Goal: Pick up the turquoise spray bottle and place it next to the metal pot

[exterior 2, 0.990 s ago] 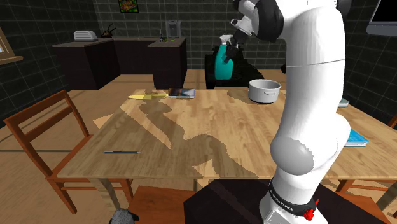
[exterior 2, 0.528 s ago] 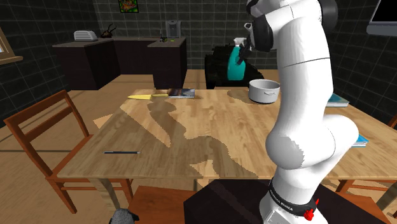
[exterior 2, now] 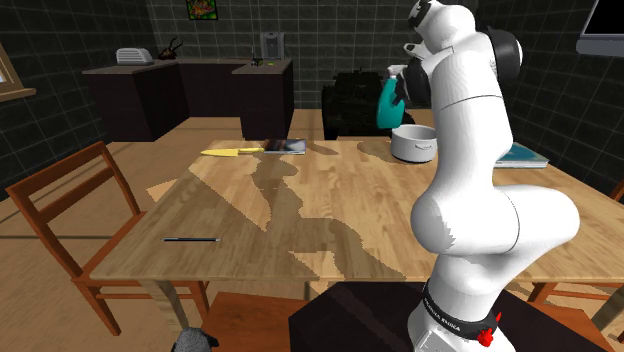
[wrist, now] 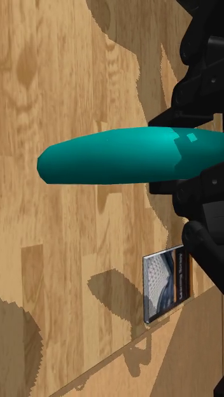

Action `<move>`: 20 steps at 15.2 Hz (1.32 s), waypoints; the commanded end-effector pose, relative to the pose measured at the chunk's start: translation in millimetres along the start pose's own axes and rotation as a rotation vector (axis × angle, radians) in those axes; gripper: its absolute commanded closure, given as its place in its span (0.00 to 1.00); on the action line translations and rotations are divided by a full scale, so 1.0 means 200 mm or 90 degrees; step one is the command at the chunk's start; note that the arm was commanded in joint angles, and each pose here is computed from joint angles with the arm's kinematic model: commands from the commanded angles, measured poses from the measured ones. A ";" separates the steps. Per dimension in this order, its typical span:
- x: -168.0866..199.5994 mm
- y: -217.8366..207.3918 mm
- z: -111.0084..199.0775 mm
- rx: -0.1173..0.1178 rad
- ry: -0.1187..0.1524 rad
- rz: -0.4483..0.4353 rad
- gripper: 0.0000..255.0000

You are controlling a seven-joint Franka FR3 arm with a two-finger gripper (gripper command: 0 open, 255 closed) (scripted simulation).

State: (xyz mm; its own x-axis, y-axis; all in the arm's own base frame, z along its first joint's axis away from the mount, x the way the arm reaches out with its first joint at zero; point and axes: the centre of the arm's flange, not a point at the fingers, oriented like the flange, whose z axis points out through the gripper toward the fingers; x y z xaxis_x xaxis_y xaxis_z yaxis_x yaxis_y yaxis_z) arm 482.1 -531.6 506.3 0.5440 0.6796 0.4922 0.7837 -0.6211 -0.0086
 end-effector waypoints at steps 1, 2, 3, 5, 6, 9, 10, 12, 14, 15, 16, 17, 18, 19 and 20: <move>-0.06 0.01 0.02 0.001 0.000 -0.001 1.00; -0.07 0.01 0.04 0.001 0.000 -0.001 1.00; -0.08 0.01 0.07 0.001 0.000 -0.001 1.00; -0.11 0.01 0.11 0.001 0.000 -0.001 1.00; -0.12 0.01 0.14 0.001 0.000 -0.001 1.00; -0.16 0.01 0.21 0.001 0.000 -0.001 1.00; -0.17 0.01 0.23 0.001 0.000 -0.001 1.00; -0.20 0.01 0.27 0.001 0.000 -0.001 1.00; -0.22 0.01 0.32 0.001 0.000 -0.001 1.00; -0.24 0.01 0.34 0.001 0.000 -0.001 1.00; -0.25 0.01 0.37 0.001 0.000 -0.001 1.00; -0.26 0.01 0.39 0.001 0.000 -0.001 1.00; -0.28 0.01 0.41 0.001 0.000 -0.001 1.00; -0.29 0.01 0.43 0.001 0.000 -0.001 1.00; -0.30 0.01 0.46 0.001 0.000 -0.001 1.00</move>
State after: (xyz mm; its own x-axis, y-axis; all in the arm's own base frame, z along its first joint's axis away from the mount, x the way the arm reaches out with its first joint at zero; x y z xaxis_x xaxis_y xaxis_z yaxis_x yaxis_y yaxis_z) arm 478.6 -539.6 401.0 0.5425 0.6802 0.4930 0.7850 -0.6195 -0.0090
